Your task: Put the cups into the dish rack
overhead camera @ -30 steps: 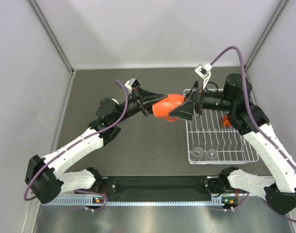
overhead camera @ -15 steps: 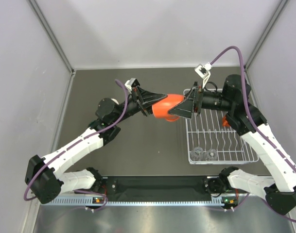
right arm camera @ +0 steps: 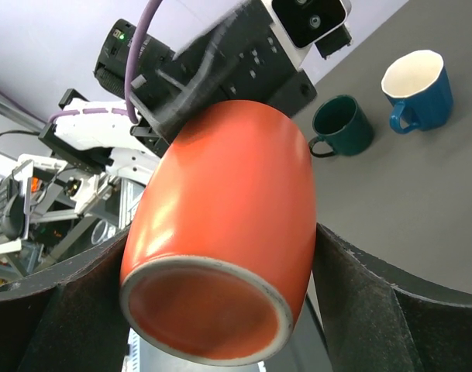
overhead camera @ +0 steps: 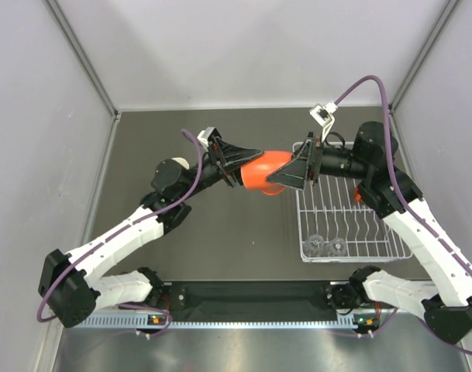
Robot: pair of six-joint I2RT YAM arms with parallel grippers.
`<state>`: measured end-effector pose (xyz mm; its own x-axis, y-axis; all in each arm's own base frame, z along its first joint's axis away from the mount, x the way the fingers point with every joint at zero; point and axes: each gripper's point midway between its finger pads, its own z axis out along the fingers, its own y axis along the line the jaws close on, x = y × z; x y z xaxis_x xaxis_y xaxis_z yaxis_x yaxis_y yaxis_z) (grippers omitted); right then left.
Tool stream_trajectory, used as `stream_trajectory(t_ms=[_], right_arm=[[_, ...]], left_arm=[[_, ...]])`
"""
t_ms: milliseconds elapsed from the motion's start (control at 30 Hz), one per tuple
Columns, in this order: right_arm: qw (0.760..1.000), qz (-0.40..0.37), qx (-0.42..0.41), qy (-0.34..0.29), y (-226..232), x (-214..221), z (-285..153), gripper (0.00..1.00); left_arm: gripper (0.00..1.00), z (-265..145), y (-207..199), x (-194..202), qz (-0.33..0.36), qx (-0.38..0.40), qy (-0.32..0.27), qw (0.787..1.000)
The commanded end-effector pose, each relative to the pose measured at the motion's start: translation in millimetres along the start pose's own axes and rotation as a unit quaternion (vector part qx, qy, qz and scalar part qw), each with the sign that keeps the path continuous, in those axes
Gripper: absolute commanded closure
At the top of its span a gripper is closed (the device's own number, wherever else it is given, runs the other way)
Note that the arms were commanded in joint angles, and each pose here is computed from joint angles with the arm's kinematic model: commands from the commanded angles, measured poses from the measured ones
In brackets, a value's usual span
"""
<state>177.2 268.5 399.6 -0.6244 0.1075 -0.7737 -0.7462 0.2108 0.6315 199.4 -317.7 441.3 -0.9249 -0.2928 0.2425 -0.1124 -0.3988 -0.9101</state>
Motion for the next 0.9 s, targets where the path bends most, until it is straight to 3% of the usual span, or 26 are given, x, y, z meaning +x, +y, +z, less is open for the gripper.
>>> stream_trajectory(t_ms=[0,67,200,533,767,867], right_arm=[[0.997,-0.053,-0.044,-0.024,33,-13,-6,1.00],[0.997,-0.060,-0.040,-0.021,32,-11,-8,1.00],[0.997,-0.069,-0.026,-0.024,28,-9,-12,1.00],[0.997,-0.060,0.041,-0.022,9,-5,-18,1.00],[0.992,-0.046,0.111,-0.026,-13,-5,-31,1.00],[0.985,-0.043,0.162,-0.033,-32,-12,-37,1.00]], left_arm=[[0.57,-11,-26,15,-0.061,0.037,0.022,0.997],[0.39,-12,-21,15,-0.062,0.032,0.024,0.997],[0.27,-12,-16,16,-0.063,0.022,0.030,0.997],[0.18,-27,3,9,-0.046,-0.009,0.011,0.999],[0.15,-55,14,-14,0.002,-0.044,-0.056,0.997],[0.15,-69,29,-28,0.035,-0.103,-0.098,0.989]])
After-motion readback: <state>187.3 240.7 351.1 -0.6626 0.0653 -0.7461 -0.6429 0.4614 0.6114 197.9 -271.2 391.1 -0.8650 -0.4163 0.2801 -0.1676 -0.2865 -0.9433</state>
